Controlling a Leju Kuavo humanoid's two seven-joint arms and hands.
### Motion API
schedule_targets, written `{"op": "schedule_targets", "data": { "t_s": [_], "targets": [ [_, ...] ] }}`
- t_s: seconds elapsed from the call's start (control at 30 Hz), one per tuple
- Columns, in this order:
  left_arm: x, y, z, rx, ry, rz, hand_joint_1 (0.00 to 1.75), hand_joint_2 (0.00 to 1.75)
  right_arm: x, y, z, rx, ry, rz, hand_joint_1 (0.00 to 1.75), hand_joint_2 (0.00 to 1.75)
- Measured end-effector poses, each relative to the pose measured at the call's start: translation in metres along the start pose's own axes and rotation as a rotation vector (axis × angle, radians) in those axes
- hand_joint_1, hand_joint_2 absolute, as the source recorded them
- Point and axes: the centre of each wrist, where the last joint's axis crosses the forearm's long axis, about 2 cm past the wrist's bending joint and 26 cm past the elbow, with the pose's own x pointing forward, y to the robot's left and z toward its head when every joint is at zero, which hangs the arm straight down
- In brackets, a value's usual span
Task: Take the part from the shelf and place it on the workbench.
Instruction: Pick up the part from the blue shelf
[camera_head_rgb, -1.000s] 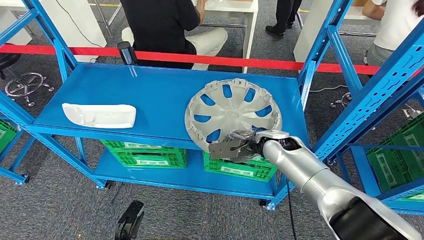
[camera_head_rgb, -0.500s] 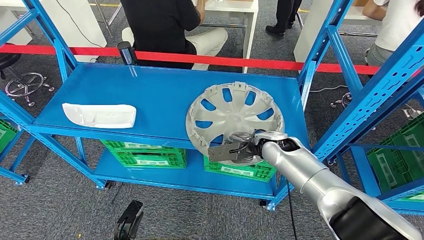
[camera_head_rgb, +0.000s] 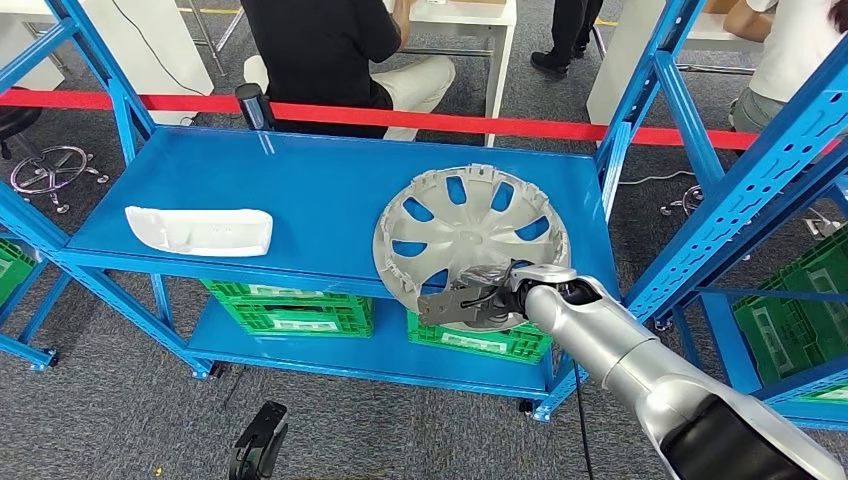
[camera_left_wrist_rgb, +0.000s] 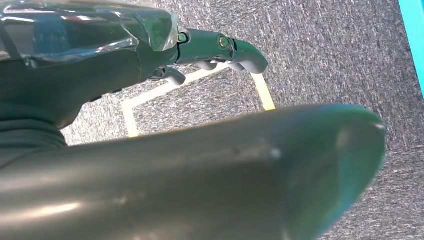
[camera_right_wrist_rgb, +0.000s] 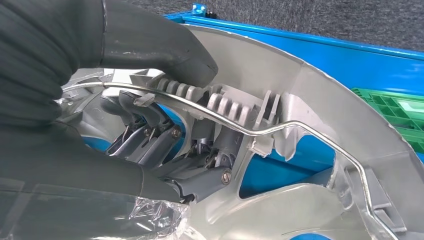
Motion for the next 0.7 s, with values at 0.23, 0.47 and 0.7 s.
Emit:
{"op": "schedule_targets", "data": {
  "t_s": [0.23, 0.47, 0.7],
  "targets": [
    [-0.003, 0.000, 0.001, 0.029, 0.002, 0.024, 0.00, 0.00, -0.007, 0.006, 0.001, -0.150, -0.069, -0.089, 1.75, 1.75],
    [-0.015, -0.004, 0.004, 0.065, -0.007, 0.025, 0.00, 0.00, -0.009, 0.002, 0.018, -0.536, -0.281, -0.331, 1.75, 1.75],
    [-0.019, -0.006, 0.006, 0.069, -0.023, 0.020, 0.00, 0.00, -0.010, -0.012, 0.046, -0.832, -0.439, -0.485, 1.75, 1.75]
  ]
}}
